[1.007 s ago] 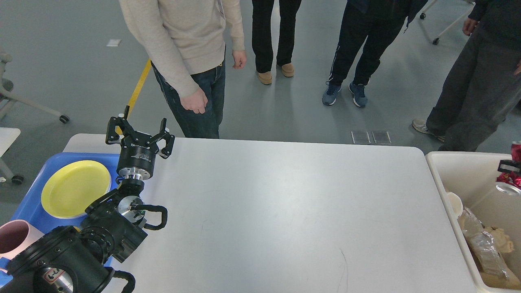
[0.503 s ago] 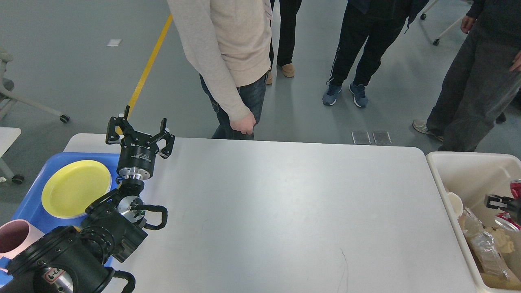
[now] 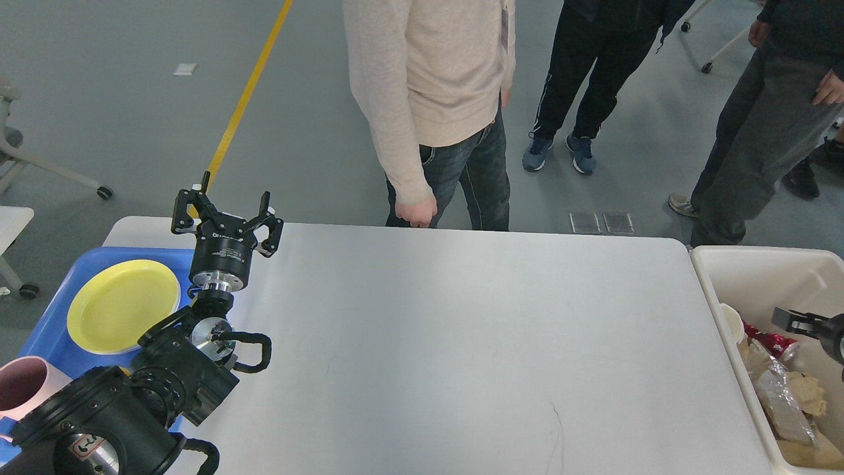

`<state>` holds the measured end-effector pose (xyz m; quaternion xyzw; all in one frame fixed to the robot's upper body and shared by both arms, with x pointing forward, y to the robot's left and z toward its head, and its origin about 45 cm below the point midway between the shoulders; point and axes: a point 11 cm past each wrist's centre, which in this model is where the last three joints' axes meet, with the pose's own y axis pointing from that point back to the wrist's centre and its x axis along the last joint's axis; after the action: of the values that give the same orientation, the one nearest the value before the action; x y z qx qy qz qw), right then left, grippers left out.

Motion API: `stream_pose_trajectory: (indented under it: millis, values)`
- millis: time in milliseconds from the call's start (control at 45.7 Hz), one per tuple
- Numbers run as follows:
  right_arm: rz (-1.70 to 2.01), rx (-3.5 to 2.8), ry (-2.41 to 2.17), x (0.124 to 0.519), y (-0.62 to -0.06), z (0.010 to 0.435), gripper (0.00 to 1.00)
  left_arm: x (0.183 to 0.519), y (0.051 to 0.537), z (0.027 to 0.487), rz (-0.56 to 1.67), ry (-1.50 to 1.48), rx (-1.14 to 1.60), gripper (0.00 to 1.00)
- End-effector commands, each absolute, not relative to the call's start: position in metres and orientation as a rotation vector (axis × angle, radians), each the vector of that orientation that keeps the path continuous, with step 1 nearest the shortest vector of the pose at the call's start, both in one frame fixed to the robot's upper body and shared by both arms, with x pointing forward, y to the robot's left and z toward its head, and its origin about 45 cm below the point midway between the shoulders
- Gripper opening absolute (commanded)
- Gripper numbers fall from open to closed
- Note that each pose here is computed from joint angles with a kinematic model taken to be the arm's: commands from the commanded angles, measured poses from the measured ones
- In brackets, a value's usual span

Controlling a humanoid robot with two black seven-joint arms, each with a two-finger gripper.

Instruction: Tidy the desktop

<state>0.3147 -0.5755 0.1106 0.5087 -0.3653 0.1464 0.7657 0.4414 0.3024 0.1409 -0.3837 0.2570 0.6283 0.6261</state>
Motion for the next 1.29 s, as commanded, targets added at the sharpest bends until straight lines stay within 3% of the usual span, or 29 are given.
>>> stream_pose_trajectory:
  millis: [0, 241, 482, 788, 1269]
  values:
    - [0.332, 1.125, -0.893, 0.334, -0.570, 0.125, 1.00, 0.441, 0.302, 0.141, 1.441, 0.590, -0.881, 0.96]
    - [0.320, 1.272, -1.447, 0.409, -0.544, 0.196, 1.00, 0.441, 0.302, 0.141, 1.441, 0.590, -0.881, 0.96]
    - [0.152, 1.500, -1.956, 0.449, -0.512, 0.235, 1.00, 0.441, 0.303, 0.141, 1.442, 0.588, -0.881, 0.96]
    - [0.144, 1.924, -2.171, 0.458, -0.433, 0.219, 1.00, 0.441, 0.302, 0.141, 1.441, 0.589, -0.880, 0.96]
    - [-0.095, 2.135, -2.366, 0.436, -0.370, 0.172, 1.00, 0.441, 0.302, 0.141, 1.441, 0.590, -0.881, 0.96]
